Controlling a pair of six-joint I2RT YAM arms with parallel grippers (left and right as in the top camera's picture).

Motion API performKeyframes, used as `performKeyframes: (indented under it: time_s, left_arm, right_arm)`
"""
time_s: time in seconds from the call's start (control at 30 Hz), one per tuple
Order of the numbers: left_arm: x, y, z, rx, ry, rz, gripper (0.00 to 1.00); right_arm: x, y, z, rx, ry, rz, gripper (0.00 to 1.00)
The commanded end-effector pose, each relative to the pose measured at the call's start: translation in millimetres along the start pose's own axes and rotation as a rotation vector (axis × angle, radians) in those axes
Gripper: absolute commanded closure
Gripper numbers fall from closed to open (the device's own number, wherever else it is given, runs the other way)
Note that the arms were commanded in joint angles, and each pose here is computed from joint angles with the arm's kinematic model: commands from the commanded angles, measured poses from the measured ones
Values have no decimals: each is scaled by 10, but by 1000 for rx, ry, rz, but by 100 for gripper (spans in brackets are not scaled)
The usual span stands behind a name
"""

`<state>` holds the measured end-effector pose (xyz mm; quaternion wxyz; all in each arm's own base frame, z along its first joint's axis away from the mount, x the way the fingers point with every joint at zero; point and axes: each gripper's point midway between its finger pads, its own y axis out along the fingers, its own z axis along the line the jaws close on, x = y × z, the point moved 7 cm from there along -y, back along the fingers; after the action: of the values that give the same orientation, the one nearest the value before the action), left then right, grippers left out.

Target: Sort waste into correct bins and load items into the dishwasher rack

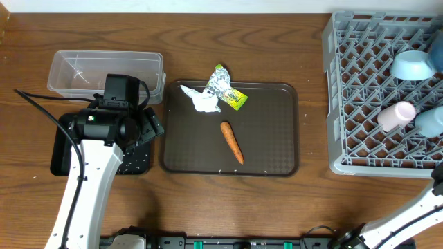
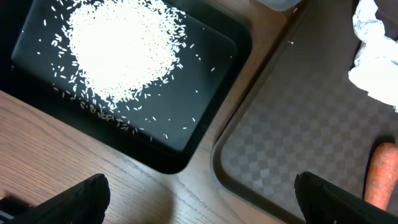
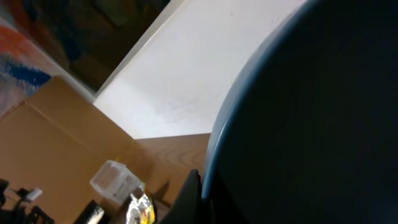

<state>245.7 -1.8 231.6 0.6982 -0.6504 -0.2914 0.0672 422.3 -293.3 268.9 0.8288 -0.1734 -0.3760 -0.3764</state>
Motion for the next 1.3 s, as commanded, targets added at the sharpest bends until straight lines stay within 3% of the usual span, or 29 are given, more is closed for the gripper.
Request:
performKeyframes:
  time_s: [0.0, 0.5, 0.7, 0.97, 1.07, 1.27]
  left_arm:
    - [6, 9, 17, 11, -19, 0, 2]
    - [5, 9, 17, 11, -19, 0, 2]
    - [5, 9, 17, 11, -19, 0, 2]
    - [6, 9, 17, 11, -19, 0, 2]
    - [5, 9, 17, 11, -19, 0, 2]
    - [5, 9, 17, 11, -19, 0, 3]
  right_arm:
    - [-15, 56, -58, -16, 83, -11, 99]
    - [-51, -606, -250, -79, 246, -83, 99]
    - [-43, -753, -233, -75, 309, -92, 93]
    - [249, -804, 95, -74, 290, -100, 68]
    - [330, -838, 291, -79, 231, -104, 54]
    - [348, -1008, 337, -101, 247, -131, 47]
